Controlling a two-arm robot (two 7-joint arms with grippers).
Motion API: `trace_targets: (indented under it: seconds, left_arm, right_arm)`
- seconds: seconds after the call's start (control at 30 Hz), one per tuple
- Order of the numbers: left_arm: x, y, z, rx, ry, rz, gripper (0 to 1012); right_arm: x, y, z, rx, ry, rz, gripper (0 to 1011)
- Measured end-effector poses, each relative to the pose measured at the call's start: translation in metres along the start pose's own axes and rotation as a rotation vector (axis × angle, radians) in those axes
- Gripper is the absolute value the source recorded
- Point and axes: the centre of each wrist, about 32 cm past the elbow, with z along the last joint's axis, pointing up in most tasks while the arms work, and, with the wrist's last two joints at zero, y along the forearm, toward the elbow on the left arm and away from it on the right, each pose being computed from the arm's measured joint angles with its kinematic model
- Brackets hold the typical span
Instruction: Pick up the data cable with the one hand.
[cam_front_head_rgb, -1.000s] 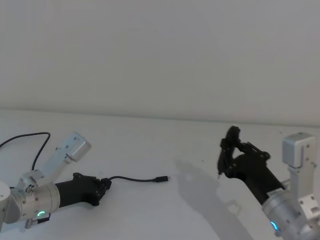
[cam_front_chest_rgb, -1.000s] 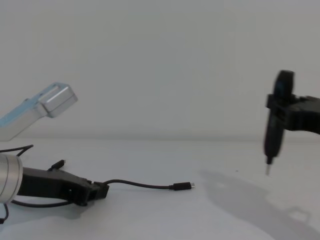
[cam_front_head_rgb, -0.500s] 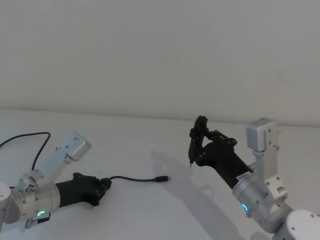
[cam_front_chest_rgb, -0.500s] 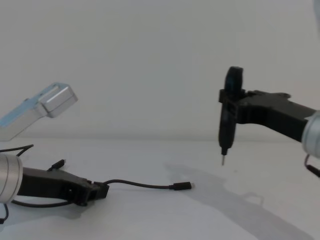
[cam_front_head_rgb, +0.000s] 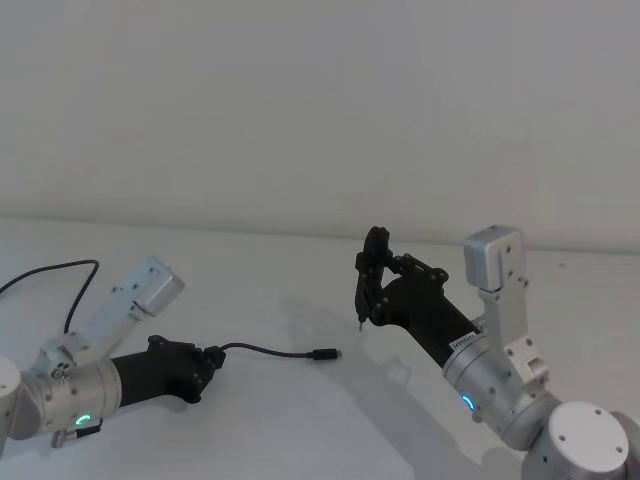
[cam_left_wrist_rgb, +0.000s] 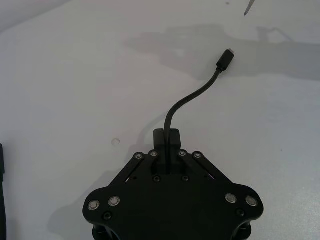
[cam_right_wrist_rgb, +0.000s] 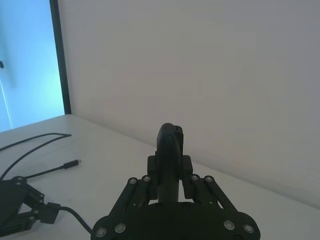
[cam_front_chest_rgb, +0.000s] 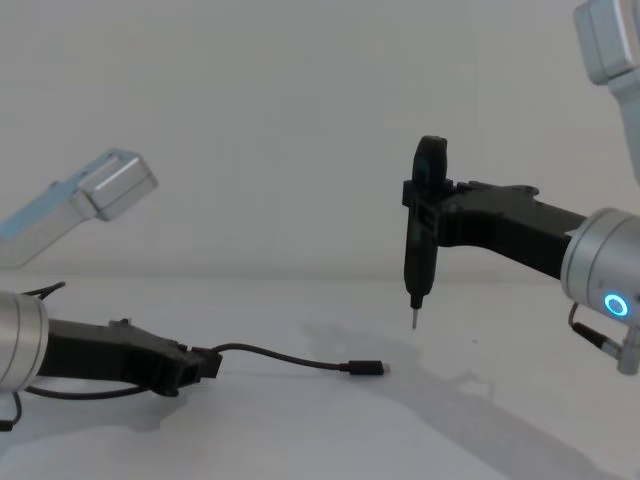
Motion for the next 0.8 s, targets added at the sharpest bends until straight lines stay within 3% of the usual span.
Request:
trace_targets:
  seconds: [0.8]
  left_arm:
    - [0.0005, 0.0004, 0.0047, -0.015, -0.021, -0.001, 43]
  right_arm:
    - [-0.0018, 0.0065, -0.0065, -0.060, 0.024, 0.037, 275]
